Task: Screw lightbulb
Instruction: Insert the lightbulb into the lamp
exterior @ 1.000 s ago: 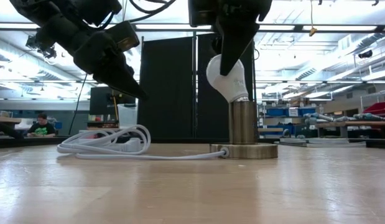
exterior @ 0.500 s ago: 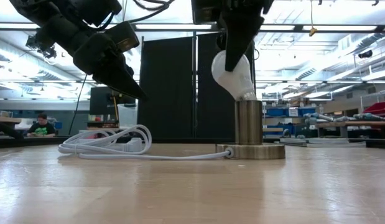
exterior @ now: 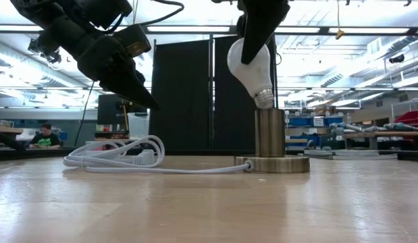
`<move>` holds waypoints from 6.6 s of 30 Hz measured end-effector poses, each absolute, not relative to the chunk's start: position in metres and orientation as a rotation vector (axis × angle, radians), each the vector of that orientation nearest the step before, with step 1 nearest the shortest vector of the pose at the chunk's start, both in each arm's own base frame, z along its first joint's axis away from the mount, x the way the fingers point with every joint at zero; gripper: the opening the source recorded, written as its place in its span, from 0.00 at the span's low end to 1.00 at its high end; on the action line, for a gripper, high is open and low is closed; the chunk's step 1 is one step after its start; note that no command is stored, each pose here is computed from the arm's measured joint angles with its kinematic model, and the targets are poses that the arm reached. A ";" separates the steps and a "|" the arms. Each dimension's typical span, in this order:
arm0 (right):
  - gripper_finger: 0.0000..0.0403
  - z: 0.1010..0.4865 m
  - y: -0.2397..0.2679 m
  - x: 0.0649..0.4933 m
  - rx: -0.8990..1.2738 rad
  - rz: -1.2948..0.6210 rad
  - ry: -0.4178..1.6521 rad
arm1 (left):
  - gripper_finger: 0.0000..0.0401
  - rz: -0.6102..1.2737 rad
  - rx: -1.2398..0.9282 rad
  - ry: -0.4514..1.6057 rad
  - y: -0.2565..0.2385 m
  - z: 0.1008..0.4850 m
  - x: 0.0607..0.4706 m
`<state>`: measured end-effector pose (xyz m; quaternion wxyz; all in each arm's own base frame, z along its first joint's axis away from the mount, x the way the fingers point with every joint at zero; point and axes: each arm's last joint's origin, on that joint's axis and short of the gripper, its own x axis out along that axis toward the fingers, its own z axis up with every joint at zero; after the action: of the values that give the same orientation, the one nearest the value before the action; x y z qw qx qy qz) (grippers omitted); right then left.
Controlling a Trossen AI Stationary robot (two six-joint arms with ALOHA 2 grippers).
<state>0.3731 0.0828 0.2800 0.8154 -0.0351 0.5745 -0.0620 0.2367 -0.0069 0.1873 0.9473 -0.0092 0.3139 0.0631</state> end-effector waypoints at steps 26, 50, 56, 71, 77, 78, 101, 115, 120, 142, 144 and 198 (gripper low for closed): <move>0.76 0.273 0.091 0.326 -0.018 -0.226 1.013 | 0.47 0.029 -0.050 0.522 -0.013 0.191 0.249; 0.76 0.255 0.094 0.319 -0.043 -0.214 0.951 | 0.47 -0.108 -0.044 0.323 -0.059 0.115 0.342; 0.76 0.255 0.096 0.319 -0.040 -0.213 0.949 | 0.47 -0.082 -0.048 0.310 -0.063 0.109 0.366; 0.76 0.253 0.113 0.309 -0.039 -0.247 0.955 | 0.47 -0.052 -0.068 0.300 -0.066 0.106 0.378; 0.76 0.253 0.116 0.306 -0.053 -0.282 0.948 | 0.48 0.043 -0.033 0.293 -0.069 0.106 0.377; 0.76 0.253 0.116 0.306 -0.054 -0.282 0.947 | 0.49 0.031 -0.020 0.297 -0.070 0.105 0.376; 0.76 0.254 0.116 0.306 -0.034 -0.294 0.938 | 0.82 0.013 0.046 0.241 -0.081 0.113 0.385; 0.76 0.255 0.117 0.307 -0.022 -0.296 0.928 | 0.81 0.012 0.053 0.263 -0.084 0.106 0.397; 0.76 0.255 0.117 0.307 -0.022 -0.296 0.928 | 0.76 0.022 0.057 0.267 -0.083 0.104 0.397; 0.76 0.255 0.117 0.307 -0.019 -0.295 0.923 | 0.60 0.064 0.057 0.273 -0.072 0.103 0.399; 0.76 0.255 0.117 0.307 -0.020 -0.296 0.923 | 0.57 0.062 0.059 0.288 -0.072 0.101 0.399; 0.76 0.227 0.103 0.313 0.209 -0.329 0.898 | 0.49 0.069 0.020 0.301 -0.072 0.100 0.398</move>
<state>0.3127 0.1034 0.2272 0.8825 0.1006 0.4314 -0.1582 0.3979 -0.0717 0.1002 0.9881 0.0101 0.1498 0.0344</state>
